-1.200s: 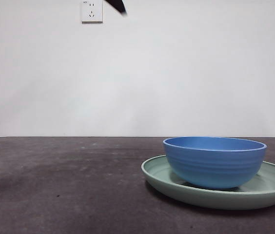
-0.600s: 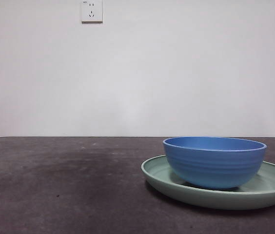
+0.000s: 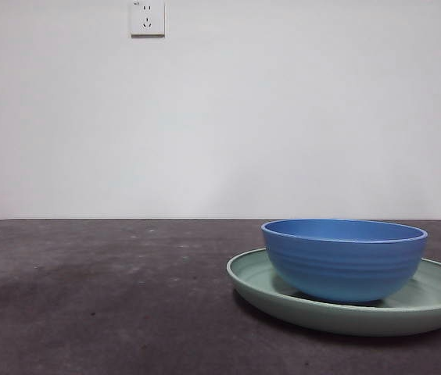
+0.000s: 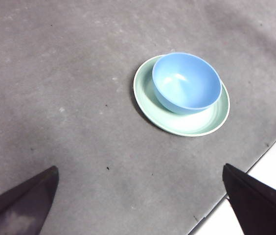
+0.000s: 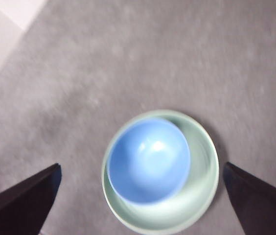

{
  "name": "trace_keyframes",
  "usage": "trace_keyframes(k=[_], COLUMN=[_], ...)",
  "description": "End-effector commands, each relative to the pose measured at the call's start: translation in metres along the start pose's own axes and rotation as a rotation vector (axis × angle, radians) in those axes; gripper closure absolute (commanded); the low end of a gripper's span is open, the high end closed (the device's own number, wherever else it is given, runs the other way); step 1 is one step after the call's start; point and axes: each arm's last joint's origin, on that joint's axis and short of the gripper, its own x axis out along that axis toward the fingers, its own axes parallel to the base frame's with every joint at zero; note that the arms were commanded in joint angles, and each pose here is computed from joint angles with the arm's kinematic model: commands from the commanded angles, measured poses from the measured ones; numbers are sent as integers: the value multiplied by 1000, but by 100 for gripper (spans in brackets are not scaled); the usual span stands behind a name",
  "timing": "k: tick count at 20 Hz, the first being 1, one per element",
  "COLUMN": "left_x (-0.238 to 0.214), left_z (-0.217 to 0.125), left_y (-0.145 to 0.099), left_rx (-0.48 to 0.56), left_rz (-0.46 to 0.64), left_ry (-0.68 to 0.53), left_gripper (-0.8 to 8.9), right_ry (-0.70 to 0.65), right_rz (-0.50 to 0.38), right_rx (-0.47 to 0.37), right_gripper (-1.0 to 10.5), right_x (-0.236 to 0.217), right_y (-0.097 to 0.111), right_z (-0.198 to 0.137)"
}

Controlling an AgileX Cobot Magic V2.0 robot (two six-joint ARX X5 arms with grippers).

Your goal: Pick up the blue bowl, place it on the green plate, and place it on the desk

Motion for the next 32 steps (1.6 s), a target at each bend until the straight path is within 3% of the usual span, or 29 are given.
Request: trace_keyframes(k=[1, 6, 15, 22, 27, 32], left_x=[-3, -3, -3, -3, -3, -3], left_z=[3, 3, 3, 3, 3, 4], left_y=[-1, -1, -1, -1, -1, -1], left_rx=[0, 0, 0, 1, 2, 2], left_rz=[-5, -5, -5, -5, -5, -5], left_ry=[-22, -23, -23, -26, -28, -30], left_gripper=[158, 157, 157, 157, 157, 158], right_ry=[112, 373, 560, 568, 583, 625], right_rz=[-31, -193, -238, -225, -277, -274], right_rx=[8, 96, 139, 93, 51, 68], right_gripper=[367, 367, 368, 461, 465, 524], right_x=[15, 65, 138, 165, 174, 185], right_y=[-10, -47, -92, -95, -94, -100], right_z=[3, 7, 5, 4, 2, -3])
